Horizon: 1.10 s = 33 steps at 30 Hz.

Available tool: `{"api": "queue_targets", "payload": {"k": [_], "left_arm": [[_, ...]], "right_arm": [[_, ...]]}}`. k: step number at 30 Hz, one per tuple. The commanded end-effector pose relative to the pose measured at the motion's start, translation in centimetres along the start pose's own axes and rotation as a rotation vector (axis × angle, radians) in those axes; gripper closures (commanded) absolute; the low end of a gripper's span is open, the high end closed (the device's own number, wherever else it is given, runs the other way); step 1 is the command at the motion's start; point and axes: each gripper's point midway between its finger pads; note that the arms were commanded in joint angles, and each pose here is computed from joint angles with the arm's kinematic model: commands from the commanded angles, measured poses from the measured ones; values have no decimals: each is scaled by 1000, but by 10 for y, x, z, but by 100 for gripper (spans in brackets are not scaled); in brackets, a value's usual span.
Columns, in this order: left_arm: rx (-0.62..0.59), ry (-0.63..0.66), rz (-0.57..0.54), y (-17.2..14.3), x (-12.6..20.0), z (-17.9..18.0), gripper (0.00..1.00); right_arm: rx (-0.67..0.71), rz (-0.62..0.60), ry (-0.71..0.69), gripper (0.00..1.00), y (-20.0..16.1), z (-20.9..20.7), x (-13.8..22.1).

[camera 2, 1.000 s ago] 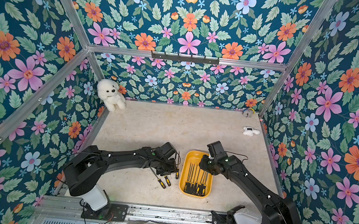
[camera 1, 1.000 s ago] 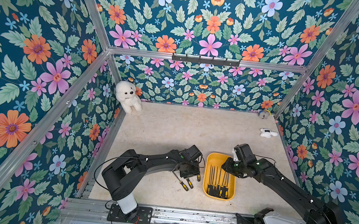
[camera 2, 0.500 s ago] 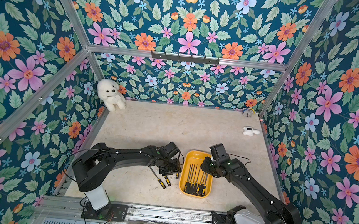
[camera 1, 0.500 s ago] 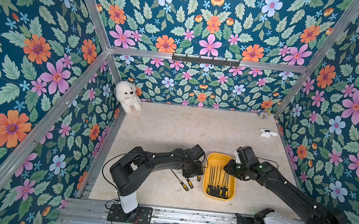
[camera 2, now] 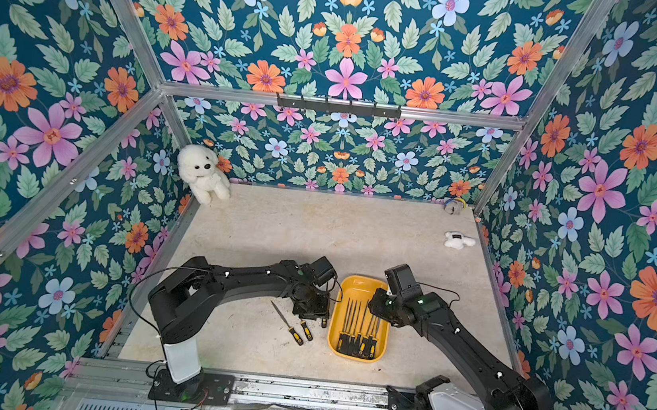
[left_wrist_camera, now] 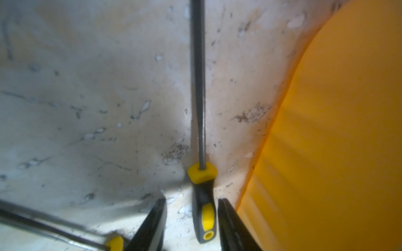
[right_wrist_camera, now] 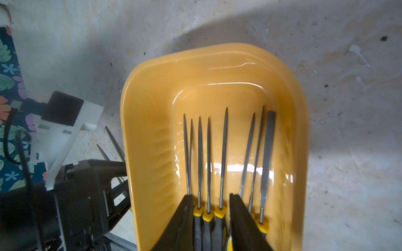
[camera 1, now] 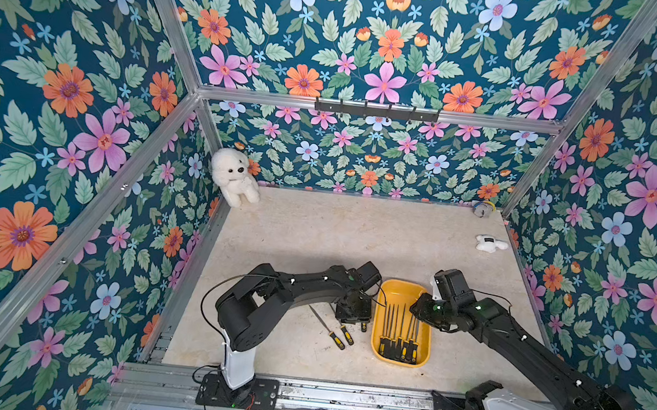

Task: Put the file tool into the storage box
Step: Pick up the file tool from the center of the board.

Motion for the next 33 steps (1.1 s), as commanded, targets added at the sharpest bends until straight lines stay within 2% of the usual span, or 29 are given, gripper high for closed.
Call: {"api": "queue_targets", "payload": {"k": [1,7,17,20,23,27,33], "left_arm": [[-27,155,97,-23,-16,36,60],[-31,160,121,-33,-18,44,72],[-72,174,116,-32,-6,48,94],[-72,153,107,-28,5,45,97],[-109,133,68,-19,33,39,99],[-118,-36,-4,-16,66,22,100],[-143,-258,-72,-16,93,-3,100]], "right_arm": [[2,-3,6,66,0,0,1],[-4,-11,15,66,-1,0,3],[-20,-8,56,66,1,9,2],[-31,-9,90,66,4,17,4],[-33,-23,170,65,15,41,16],[-69,-17,289,62,30,73,26],[-106,63,409,60,24,91,9]]}}
Point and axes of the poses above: each gripper's point midway between its finger pads, its own x axis back along the fingers, its own z axis along the line the jaws close on, y = z × x, and after that the axes turned 10 degrees about -x, right-handed
